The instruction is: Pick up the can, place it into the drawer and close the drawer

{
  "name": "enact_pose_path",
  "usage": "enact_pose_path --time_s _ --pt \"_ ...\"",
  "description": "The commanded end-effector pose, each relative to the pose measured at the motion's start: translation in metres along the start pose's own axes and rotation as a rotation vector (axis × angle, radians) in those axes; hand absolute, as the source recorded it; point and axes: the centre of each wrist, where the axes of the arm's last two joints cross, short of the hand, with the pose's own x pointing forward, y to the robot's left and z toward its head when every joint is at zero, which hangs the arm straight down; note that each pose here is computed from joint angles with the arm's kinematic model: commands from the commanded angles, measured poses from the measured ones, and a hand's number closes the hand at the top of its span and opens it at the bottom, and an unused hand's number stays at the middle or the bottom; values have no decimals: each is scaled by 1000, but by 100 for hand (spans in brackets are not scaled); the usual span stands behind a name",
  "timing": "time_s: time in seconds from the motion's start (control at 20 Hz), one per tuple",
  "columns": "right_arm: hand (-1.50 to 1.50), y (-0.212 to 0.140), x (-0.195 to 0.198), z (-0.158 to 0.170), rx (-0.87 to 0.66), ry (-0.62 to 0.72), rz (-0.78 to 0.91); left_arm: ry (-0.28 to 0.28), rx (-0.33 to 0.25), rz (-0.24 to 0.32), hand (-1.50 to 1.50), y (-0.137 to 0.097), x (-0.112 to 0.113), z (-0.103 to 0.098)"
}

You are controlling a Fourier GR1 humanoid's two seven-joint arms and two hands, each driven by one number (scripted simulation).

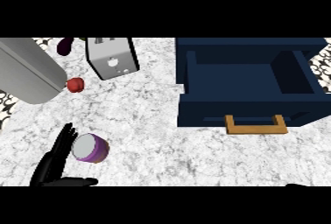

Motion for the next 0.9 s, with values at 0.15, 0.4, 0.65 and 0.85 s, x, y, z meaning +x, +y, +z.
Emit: enact_pose_path --time_s 0.15,0.4,0.65,0.85 --pt "-150 -15 3 -14 -7 6 2 32 36 18 -150 -3 -32 -18" --pt "-150 -21 2 -5 7 -3 4 58 49 32 -150 8 -47 -14" --pt "-150 -23 10 -10 -6 -3 15 26 30 27 -150 6 -59 -27" --pt "-150 -24 8 5 12 -1 34 11 -29 26 -150 -13 -44 -52"
